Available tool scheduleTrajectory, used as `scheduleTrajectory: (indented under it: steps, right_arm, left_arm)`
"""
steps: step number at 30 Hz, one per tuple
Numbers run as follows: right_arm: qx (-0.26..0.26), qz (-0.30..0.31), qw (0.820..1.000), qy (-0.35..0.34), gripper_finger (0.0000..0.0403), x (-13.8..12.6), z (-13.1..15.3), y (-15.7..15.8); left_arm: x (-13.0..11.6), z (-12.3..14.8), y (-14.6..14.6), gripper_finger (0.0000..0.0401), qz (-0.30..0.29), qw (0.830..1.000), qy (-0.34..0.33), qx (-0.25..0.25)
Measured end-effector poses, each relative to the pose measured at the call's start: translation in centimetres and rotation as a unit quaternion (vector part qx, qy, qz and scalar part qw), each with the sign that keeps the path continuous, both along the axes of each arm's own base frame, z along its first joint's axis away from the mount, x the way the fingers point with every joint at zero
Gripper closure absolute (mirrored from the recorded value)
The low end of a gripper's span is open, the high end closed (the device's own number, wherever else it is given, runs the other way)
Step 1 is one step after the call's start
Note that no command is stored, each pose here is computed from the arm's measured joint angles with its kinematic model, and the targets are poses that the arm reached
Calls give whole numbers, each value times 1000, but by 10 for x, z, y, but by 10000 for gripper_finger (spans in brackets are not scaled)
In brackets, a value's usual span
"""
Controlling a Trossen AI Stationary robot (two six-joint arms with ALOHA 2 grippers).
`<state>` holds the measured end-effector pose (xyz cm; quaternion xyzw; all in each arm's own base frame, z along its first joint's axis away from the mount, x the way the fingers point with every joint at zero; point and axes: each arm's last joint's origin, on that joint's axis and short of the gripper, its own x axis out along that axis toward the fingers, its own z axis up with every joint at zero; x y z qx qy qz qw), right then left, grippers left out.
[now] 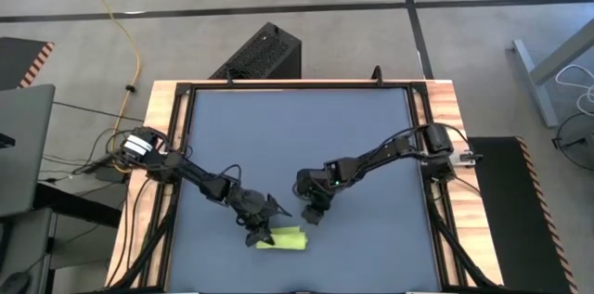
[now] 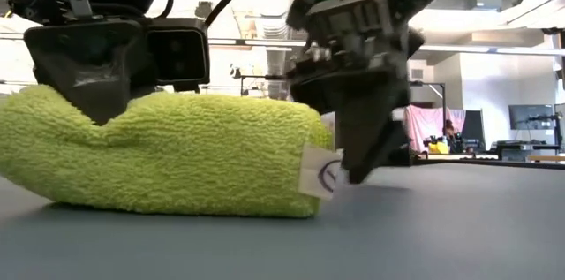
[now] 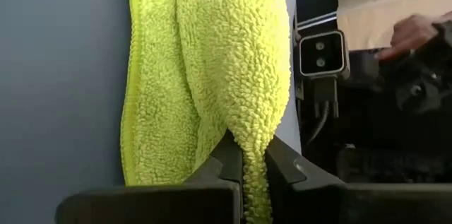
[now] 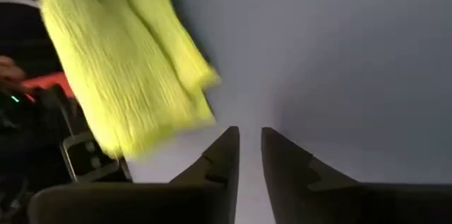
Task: Roll towel
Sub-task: Roll the green towel
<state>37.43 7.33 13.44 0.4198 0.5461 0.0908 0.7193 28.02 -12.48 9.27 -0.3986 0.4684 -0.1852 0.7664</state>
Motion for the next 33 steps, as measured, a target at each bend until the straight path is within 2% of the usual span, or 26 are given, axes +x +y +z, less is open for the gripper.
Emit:
scheduleTrajectory:
  steps: [3,5,8,11,15,22,25,30,33]
  right_arm:
    - [-41,14,999,13,299,-11,12,1]
    - [-80,19,997,-14,297,-16,25,7]
    - [-124,29,984,-126,295,-17,56,27]
    - [-158,40,959,-232,295,-18,76,55]
    - [-183,54,945,-266,294,-15,66,72]
    - [-167,76,918,-353,279,1,57,82]
    - [-150,89,916,-361,293,4,49,86]
    - [-135,101,928,-331,330,12,21,93]
    - [-116,97,930,-335,352,16,16,96]
  left_arm:
    - [1,0,3,400,-5,1000,11,-11]
    - [2,0,6,400,-2,1000,13,-14]
    - [5,1,9,401,0,1000,17,-16]
    - [9,3,9,398,-8,1000,17,-8]
    - [12,4,9,394,-25,999,26,12]
    - [13,4,9,392,-32,999,26,23]
    - [13,4,9,391,-27,999,28,23]
    - [13,4,10,391,-25,999,28,24]
    - [13,4,10,390,-23,999,27,25]
